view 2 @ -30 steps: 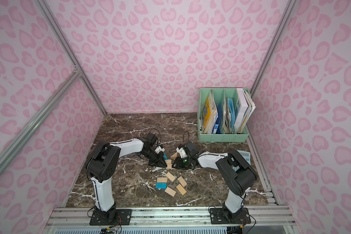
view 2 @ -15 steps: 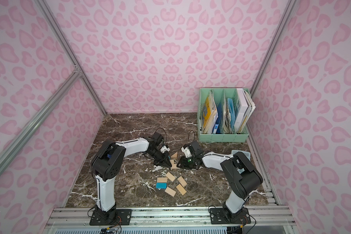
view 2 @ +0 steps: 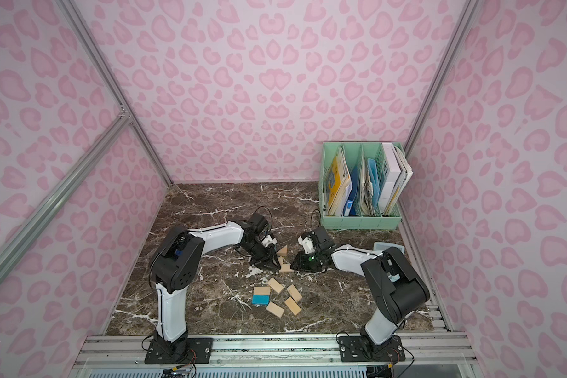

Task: Assemble a carrot with building blocks
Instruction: Adjust the building block at the center of the board.

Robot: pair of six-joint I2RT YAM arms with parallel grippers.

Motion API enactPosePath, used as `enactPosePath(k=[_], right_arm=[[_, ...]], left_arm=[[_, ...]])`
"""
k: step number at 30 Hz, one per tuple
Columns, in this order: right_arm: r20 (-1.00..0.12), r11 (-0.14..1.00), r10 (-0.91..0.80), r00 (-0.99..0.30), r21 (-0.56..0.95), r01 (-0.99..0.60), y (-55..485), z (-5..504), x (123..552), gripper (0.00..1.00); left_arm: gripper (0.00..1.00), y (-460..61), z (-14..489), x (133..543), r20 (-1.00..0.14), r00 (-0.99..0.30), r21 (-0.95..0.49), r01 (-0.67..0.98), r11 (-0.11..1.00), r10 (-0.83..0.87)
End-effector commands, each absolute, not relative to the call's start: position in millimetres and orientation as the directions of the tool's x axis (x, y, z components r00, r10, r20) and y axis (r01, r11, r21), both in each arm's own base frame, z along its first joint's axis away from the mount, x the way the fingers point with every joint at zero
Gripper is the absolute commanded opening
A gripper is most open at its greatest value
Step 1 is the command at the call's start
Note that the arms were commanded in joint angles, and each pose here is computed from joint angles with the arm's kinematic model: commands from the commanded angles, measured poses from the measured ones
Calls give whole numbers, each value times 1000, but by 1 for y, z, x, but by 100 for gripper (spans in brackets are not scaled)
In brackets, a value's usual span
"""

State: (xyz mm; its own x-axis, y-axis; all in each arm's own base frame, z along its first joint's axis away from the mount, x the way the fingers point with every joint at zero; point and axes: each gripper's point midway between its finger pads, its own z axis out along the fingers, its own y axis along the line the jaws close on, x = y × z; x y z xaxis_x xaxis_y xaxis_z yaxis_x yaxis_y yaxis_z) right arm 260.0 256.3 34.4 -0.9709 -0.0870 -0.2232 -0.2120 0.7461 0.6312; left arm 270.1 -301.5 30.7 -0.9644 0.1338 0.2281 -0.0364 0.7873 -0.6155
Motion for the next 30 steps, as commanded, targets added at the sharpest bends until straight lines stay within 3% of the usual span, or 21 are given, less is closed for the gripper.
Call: enactPosePath(k=[1,8,11,16,18,22,30], right_arm=[[-245,748,-110,-963,617,-243,254,40,261,31],[-281,787,-158,-947,543,-292,249,48,260,44],[-285,834,-148,-947,478,-275,243,52,263,65],[-242,887,-151,-958,395,-239,253,50,262,88],[-217,903,-182,-959,350,-250,264,44,258,93],[-173,934,-179,-969,280,-223,279,26,253,98],[-179,968,-116,-977,202,-152,274,13,256,94]], left_arm=[[31,-291,31,266,229,-965,-575,-30,818,126],[30,-281,33,265,227,-968,-562,-40,826,107],[30,-273,43,265,211,-973,-563,-42,826,95],[30,-248,71,268,160,-985,-557,-42,830,58],[30,-233,81,272,142,-989,-551,-50,833,34],[30,-211,91,277,126,-992,-553,-68,830,3],[30,-196,94,267,121,-993,-554,-75,829,-9]])
